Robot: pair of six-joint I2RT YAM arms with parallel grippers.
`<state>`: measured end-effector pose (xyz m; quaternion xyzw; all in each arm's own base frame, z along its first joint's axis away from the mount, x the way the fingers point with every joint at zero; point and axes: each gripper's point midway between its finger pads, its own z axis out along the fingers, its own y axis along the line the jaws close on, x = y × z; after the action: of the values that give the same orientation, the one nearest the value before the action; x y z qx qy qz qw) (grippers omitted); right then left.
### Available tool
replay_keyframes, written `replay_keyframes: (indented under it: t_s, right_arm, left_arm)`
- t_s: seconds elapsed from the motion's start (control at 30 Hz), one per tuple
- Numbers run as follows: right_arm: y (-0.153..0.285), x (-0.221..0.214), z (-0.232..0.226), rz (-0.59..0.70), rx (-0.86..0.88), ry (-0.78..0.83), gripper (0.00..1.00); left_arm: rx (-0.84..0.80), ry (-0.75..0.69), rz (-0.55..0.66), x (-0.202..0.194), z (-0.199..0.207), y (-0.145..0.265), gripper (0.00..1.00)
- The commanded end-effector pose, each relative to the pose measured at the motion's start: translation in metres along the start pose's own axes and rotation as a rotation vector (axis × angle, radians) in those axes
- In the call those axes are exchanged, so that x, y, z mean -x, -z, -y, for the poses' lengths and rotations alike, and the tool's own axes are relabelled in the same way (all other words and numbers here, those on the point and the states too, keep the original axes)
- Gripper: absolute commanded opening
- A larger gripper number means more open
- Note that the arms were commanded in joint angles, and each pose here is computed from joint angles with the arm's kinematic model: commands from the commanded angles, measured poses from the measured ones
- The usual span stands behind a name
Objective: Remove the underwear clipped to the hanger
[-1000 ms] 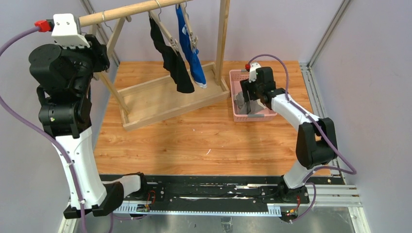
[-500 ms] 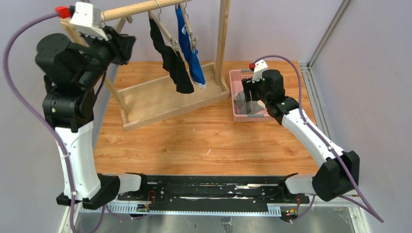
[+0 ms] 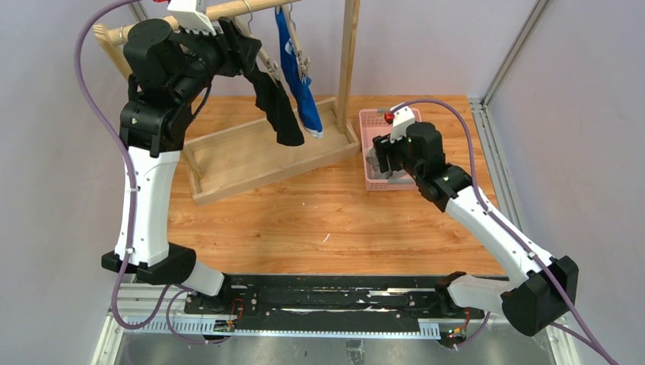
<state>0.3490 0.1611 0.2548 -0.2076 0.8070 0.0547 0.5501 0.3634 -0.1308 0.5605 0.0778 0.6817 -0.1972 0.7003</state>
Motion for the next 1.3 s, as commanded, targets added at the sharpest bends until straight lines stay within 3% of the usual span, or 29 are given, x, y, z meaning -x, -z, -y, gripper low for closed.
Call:
replay_keyframes:
  t_s: [0.0, 0.6, 1.27]
  right_arm:
    - [0.01, -0.006, -0.007, -0.01, -0.001, 0.004, 0.66]
    - [0.003, -0.022, -0.023, -0.03, 0.049, 0.021, 0.61]
    - [-0.011, -0.033, -0.029, -0.071, 0.059, 0.049, 0.58]
  left_arm:
    - [0.008, 0.055, 0.124, 0.031, 0.003, -0.004, 0.6]
    - [0.108, 0.087, 0.035, -0.019, -0.02, -0.049, 0.63]
    - [0.224, 0.021, -0.05, -0.052, -0.046, -0.049, 0.62]
